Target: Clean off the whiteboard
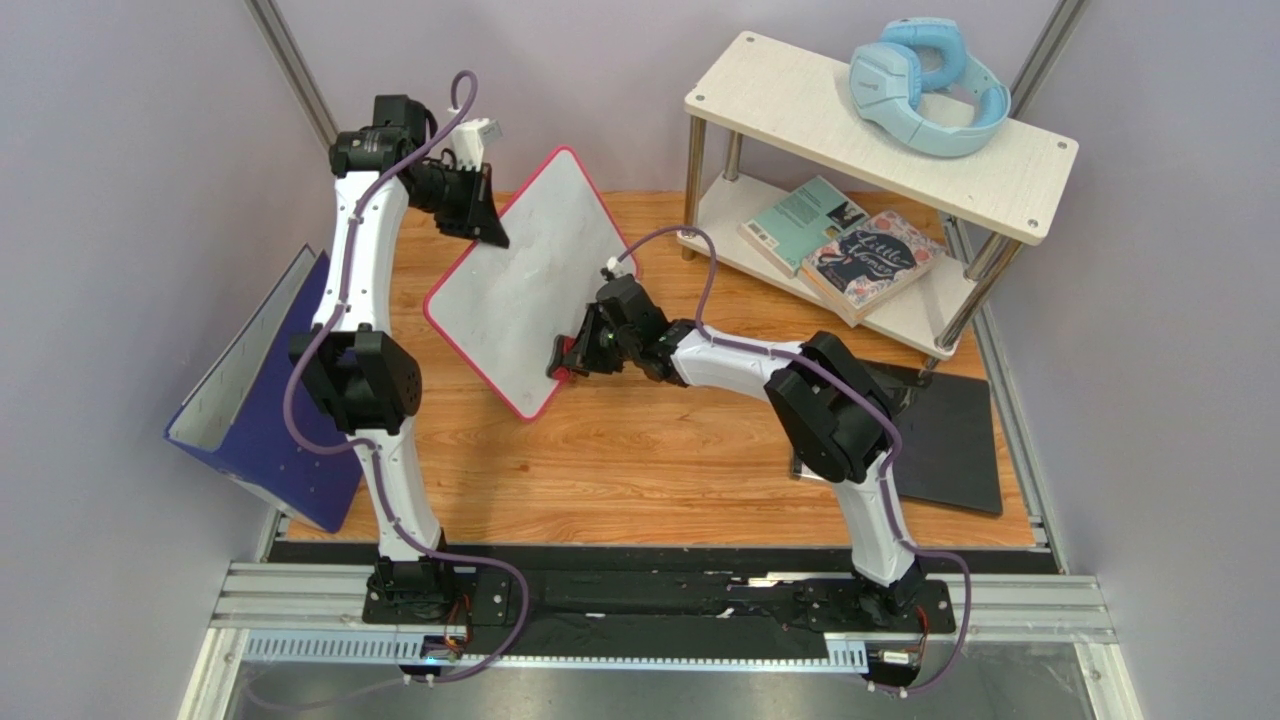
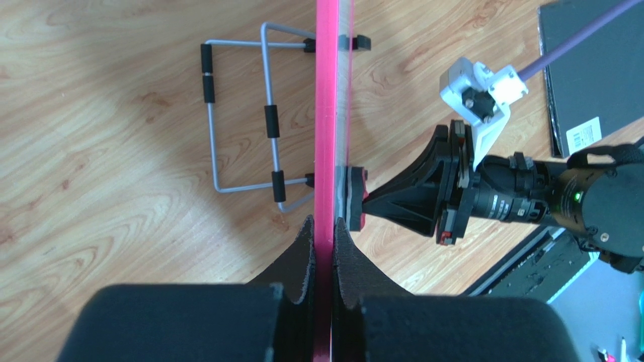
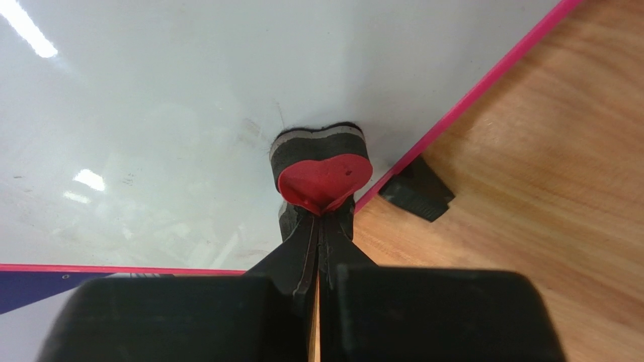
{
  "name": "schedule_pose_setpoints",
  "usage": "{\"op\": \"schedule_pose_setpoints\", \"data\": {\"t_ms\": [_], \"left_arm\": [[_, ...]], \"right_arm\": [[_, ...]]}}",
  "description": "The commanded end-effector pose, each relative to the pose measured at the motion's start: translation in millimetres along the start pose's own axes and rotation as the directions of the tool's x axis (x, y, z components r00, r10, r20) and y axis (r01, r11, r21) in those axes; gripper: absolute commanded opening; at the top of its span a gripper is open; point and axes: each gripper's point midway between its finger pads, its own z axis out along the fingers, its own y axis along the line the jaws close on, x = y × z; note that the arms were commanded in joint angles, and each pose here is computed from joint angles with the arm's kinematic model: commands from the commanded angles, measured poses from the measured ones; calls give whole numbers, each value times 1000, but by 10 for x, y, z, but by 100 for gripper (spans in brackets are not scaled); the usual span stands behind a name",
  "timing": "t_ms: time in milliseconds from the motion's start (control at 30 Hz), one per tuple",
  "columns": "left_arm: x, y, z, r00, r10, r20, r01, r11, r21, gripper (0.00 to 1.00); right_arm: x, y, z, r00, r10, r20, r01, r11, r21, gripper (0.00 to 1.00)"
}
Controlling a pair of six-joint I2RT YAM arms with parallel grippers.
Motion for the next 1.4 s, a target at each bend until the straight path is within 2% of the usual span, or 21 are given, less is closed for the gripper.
{"op": "schedule_pose_setpoints", "data": {"t_ms": [0,133,233,267,333,467,500,600,733,867,1000,1267,1300,1367], "left_arm": [[72,26,50,998,37,-41,-39,999,-37,0],[37,58,46,999,36,-31,-38,998,-48,0],[-11,94,23,999,35,-16,-36,998,-60,0],[-23,116,7,999,32,-10,-32,997,-63,0],[-42,128,22,1000,30,-7,-31,998,-63,0],[-66,246,9,1000,5,8,-4,997,-71,0],[-74,271,8,1000,2,12,-2,997,-72,0],[-100,338,63,1000,-9,13,10,997,-72,0],[-145,395,153,1000,-4,16,5,998,-64,0],[-98,454,240,1000,-22,-1,22,999,-50,0],[-42,555,303,999,-46,-16,46,998,-45,2],[112,910,466,997,-62,-42,58,995,-78,16],[165,973,495,997,-57,-60,52,995,-89,23],[208,1052,519,996,-36,-80,26,993,-112,30]], "right_arm": [[-916,480,-57,969,-15,248,54,987,-151,0],[-1173,695,-433,949,-19,313,84,977,-198,0],[-1236,539,-670,938,-10,346,73,983,-170,0],[-1323,636,-896,926,-7,379,84,979,-187,0],[-1327,370,-1032,921,-13,389,72,988,-136,0],[-1351,37,-1570,897,-48,439,77,996,-48,0],[-1229,-174,-1606,903,-55,425,64,998,-7,0],[-1235,-433,-1859,882,-54,468,37,998,47,0],[-971,-779,-1848,904,-50,424,14,996,89,0],[-870,-902,-1756,916,-41,398,-1,994,105,0],[-777,-856,-1571,947,-30,321,11,998,61,0],[-630,-893,-1261,976,-4,219,-1,1000,25,0],[-621,-913,-1258,976,-3,217,-4,1000,29,0],[-599,-916,-1247,978,0,211,-6,1000,26,0]]}}
